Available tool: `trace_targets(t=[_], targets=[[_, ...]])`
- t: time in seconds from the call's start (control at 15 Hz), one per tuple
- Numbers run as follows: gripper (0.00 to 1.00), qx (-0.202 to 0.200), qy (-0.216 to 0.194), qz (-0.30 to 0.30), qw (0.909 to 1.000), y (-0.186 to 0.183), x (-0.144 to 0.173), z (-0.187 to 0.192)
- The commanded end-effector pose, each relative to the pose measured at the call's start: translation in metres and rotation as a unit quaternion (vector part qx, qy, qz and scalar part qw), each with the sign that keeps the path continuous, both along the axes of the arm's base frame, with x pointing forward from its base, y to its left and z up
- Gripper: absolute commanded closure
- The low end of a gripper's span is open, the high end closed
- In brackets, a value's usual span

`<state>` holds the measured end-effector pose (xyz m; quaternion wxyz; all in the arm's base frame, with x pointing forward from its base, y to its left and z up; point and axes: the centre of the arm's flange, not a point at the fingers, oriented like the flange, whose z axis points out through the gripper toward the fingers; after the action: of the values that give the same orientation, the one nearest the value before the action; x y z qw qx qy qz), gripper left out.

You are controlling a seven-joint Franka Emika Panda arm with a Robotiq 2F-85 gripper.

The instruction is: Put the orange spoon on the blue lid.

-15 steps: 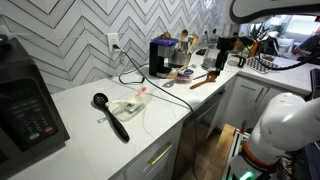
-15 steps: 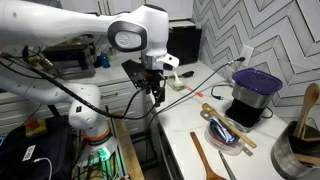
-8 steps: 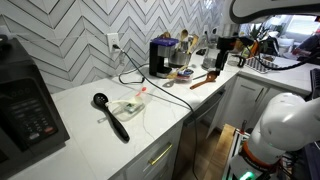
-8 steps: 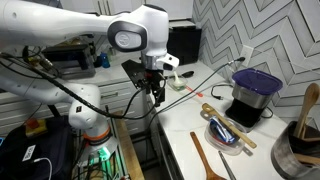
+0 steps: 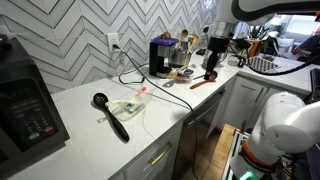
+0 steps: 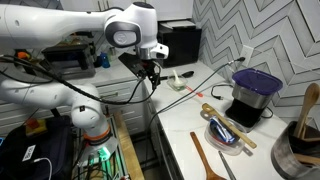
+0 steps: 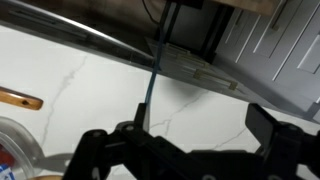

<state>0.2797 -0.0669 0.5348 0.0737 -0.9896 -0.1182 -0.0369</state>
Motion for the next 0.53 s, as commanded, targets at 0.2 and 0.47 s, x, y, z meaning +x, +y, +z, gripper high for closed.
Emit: trace_targets(t=[0.2,0.47], targets=[[0.00,-0.019,-0.044,0.031,0.9984,0.041,0.004,0.004],[0.00,-0.017,-0.045,0.029,0.9984,0.038,0.005,0.005]])
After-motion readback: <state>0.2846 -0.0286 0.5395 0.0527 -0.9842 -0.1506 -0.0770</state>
